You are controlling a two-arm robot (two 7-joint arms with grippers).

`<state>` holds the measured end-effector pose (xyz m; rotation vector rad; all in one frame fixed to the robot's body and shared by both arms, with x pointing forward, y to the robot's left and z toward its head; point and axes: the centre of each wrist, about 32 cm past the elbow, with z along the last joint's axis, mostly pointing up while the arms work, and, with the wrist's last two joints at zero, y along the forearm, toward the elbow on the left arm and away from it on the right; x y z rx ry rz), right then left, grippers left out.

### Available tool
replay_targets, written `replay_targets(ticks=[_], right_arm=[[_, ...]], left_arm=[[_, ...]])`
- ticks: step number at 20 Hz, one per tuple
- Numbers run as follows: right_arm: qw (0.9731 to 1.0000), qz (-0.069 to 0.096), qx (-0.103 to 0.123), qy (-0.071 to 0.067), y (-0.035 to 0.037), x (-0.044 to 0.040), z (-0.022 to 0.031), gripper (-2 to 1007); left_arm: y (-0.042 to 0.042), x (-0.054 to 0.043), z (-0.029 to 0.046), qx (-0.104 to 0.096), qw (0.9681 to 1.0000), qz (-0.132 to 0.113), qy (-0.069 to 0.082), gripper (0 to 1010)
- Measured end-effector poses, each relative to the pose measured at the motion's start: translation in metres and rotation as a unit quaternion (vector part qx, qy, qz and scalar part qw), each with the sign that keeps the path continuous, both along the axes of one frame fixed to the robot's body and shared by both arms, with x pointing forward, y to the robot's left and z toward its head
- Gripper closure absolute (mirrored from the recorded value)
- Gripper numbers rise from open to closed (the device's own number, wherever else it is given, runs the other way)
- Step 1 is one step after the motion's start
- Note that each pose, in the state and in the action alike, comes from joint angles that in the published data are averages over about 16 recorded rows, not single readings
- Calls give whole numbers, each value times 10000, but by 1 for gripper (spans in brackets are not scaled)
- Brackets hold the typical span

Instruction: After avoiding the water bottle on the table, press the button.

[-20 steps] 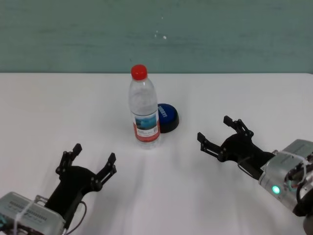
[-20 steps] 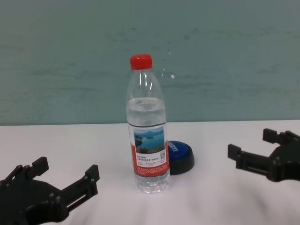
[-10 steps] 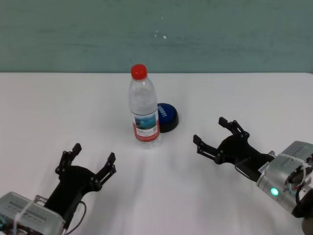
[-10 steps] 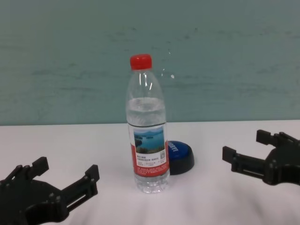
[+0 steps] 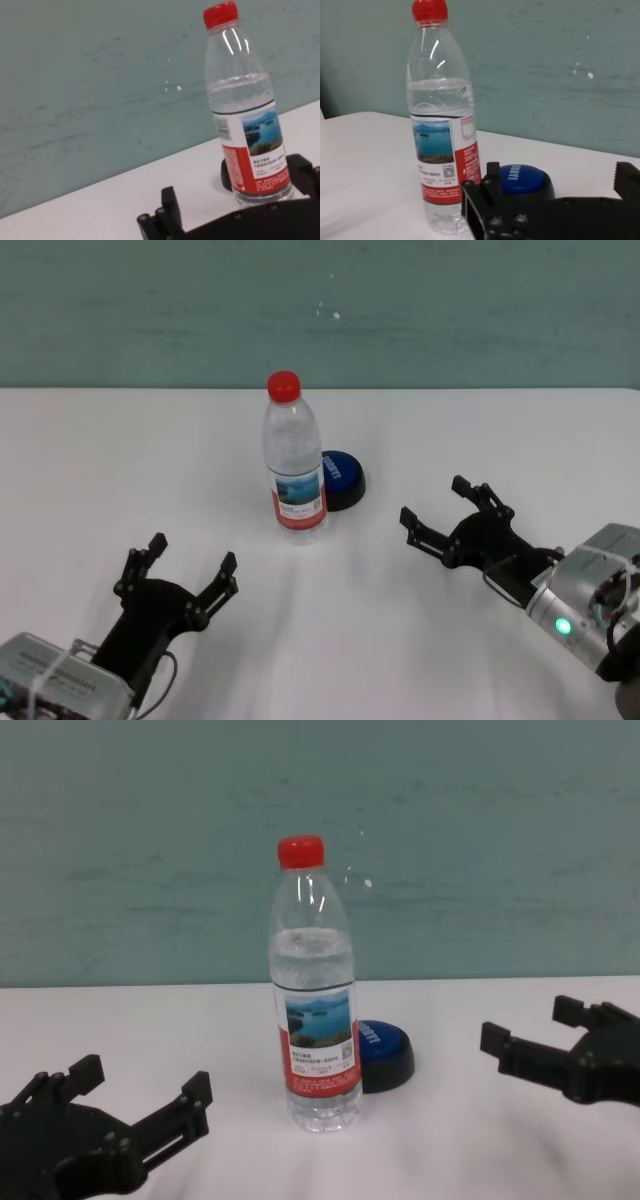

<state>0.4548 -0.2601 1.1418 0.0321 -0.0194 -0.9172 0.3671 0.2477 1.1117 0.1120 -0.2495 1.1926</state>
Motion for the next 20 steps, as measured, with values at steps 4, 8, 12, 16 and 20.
replay_targets(ticks=[4, 8, 12, 16, 20], right_arm=[[9998, 69, 169, 69, -12, 12, -13, 1], [9992, 171, 342, 125, -22, 17, -26, 1], [9986, 229, 443, 153, -31, 11, -32, 1], [9988, 200, 434, 139, -35, -9, -32, 1], [9992, 164, 356, 127, -30, -32, -32, 1]], left_arm=[[0, 0, 0, 0, 10000, 0, 0, 10], [0, 0, 0, 0, 10000, 0, 0, 10], [0, 0, 0, 0, 10000, 0, 0, 10], [0, 0, 0, 0, 10000, 0, 0, 10], [0, 0, 0, 0, 10000, 0, 0, 10]])
